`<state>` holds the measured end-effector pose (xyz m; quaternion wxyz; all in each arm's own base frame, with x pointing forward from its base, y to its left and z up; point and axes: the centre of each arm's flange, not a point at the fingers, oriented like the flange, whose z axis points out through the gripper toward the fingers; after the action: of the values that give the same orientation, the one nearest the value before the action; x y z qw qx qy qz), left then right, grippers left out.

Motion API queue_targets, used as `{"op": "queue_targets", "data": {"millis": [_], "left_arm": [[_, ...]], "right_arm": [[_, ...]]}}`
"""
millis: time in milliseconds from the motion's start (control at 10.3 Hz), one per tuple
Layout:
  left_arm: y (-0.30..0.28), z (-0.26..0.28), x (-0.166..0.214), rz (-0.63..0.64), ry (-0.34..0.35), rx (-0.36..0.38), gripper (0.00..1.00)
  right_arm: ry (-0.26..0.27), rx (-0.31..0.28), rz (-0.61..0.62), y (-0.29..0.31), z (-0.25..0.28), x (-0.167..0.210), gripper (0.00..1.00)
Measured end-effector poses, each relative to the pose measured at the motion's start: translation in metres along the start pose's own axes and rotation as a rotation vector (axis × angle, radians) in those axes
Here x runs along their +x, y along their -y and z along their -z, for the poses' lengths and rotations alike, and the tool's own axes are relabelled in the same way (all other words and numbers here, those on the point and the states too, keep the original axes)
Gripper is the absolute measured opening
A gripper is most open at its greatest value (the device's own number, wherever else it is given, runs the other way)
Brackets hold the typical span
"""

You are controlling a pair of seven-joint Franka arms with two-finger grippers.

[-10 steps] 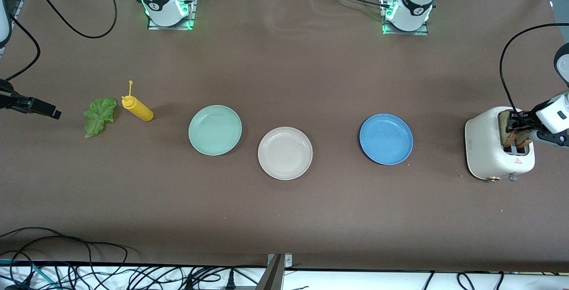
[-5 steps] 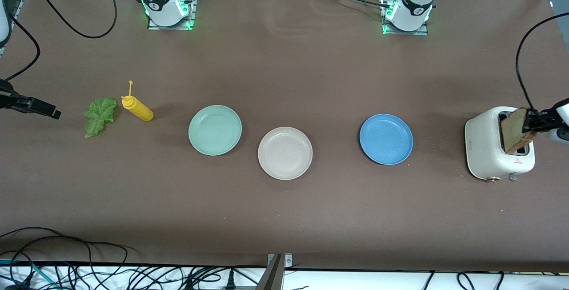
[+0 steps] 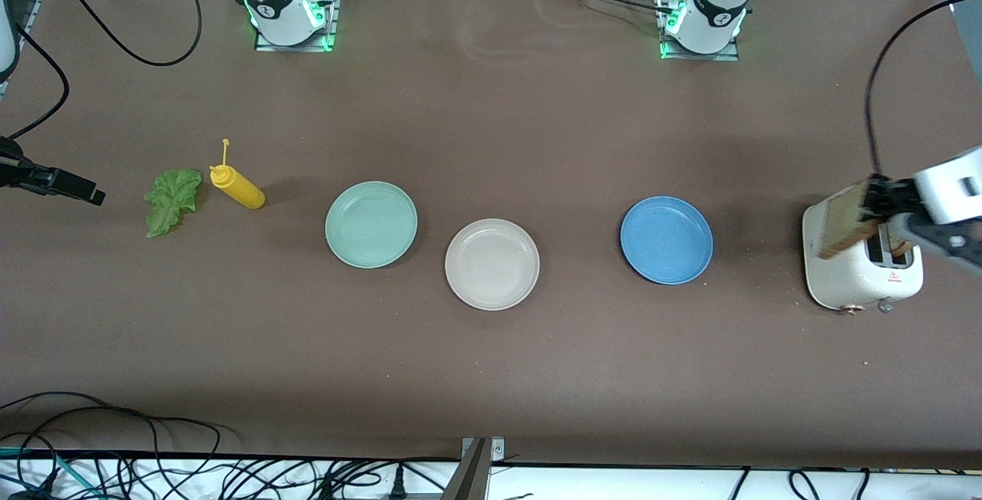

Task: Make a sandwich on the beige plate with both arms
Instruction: 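Lift the toast out and carry it to the beige plate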

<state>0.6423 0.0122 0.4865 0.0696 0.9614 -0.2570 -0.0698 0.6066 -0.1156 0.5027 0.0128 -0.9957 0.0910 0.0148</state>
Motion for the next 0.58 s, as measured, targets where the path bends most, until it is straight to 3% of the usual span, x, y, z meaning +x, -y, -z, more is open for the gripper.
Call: {"op": "queue_targets", "data": {"millis": [97, 292, 584], "left_arm": [[-0.027, -0.019, 0.023, 0.005, -0.004, -0.074, 0.1], [-0.086, -0.053, 0.064, 0.136, 0.002, -0.244, 0.1], [-0.173, -0.122, 0.117, 0.306, 0.089, -0.486, 0.1]], "right_arm": [[0.0, 0.0, 0.0, 0.0, 0.0, 0.0, 1.0], [0.001, 0.0, 0.0, 0.0, 0.0, 0.0, 1.0], [0.001, 0.0, 0.0, 0.0, 0.0, 0.0, 1.0]]}}
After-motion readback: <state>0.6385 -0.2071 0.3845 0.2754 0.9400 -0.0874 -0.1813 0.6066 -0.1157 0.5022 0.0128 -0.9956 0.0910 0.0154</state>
